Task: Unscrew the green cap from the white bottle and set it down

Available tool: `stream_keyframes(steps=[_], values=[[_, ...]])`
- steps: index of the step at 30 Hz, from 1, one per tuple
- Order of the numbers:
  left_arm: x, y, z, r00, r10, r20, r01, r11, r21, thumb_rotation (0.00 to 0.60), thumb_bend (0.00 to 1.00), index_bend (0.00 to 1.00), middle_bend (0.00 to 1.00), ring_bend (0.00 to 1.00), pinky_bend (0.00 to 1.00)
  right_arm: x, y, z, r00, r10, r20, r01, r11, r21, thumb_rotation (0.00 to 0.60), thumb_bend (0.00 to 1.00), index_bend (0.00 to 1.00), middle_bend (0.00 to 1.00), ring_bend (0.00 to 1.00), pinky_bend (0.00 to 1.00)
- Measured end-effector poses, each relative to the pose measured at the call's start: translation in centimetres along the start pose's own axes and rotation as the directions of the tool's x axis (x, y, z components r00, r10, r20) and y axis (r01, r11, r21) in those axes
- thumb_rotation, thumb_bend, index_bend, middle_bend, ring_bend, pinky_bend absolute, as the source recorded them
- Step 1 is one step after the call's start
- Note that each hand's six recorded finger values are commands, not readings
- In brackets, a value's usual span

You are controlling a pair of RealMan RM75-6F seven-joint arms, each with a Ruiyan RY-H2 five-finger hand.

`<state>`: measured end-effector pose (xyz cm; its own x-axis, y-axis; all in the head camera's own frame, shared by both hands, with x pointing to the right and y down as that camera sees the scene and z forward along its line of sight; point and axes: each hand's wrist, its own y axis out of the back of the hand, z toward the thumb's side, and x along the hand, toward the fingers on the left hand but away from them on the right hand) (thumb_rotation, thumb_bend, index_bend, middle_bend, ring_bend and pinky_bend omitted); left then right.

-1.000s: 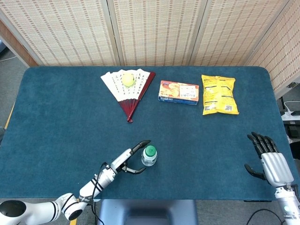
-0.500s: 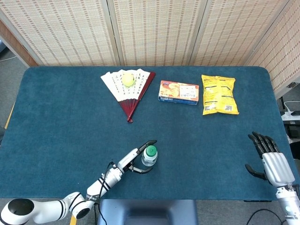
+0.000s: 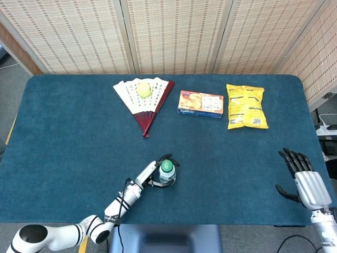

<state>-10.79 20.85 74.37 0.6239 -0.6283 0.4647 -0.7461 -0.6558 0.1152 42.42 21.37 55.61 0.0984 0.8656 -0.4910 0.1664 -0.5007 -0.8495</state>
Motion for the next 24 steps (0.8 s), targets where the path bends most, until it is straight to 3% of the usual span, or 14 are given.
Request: stream_keyframes(steps=[5, 11, 17, 24], values=[[-0.1, 0.2, -0.3, 1.000, 0.023, -0.016, -0.023, 1.000, -0.015, 0.600, 0.52, 0.48, 0.47, 0.08, 0.00, -0.3, -0.2, 0.8, 0.999, -0.004, -0.034, 0.004, 1.000, -0.006, 0.600, 0.17, 0.00, 0.00, 0.00, 0.00], [-0.4, -0.3, -0.6, 0.999, 0.031, -0.035, -0.030, 0.999, 0.011, 0.600, 0.67, 0.61, 0.59, 0.16, 0.00, -2.6, 0.5, 4.6, 0.980, 0.005, -0.197, -0.011, 0.999, -0.030, 0.600, 0.18, 0.07, 0.00, 0.00, 0.00], [-0.5, -1.3, -0.8, 0.998, 0.034, -0.052, -0.032, 0.999, 0.033, 0.600, 0.69, 0.62, 0.61, 0.18, 0.01, -6.3, 1.6, 9.2, 0.940, 0.109, -0.325, -0.102, 0.994, 0.038, 0.600, 0.18, 0.16, 0.00, 0.00, 0.00], [-0.4, -1.8, -1.0, 0.997, 0.040, -0.073, -0.037, 0.998, 0.044, 0.600, 0.69, 0.63, 0.63, 0.20, 0.04, -10.0, 2.7, 15.9, 0.861, 0.289, -0.418, -0.263, 0.957, 0.120, 0.600, 0.18, 0.19, 0.00, 0.00, 0.00]])
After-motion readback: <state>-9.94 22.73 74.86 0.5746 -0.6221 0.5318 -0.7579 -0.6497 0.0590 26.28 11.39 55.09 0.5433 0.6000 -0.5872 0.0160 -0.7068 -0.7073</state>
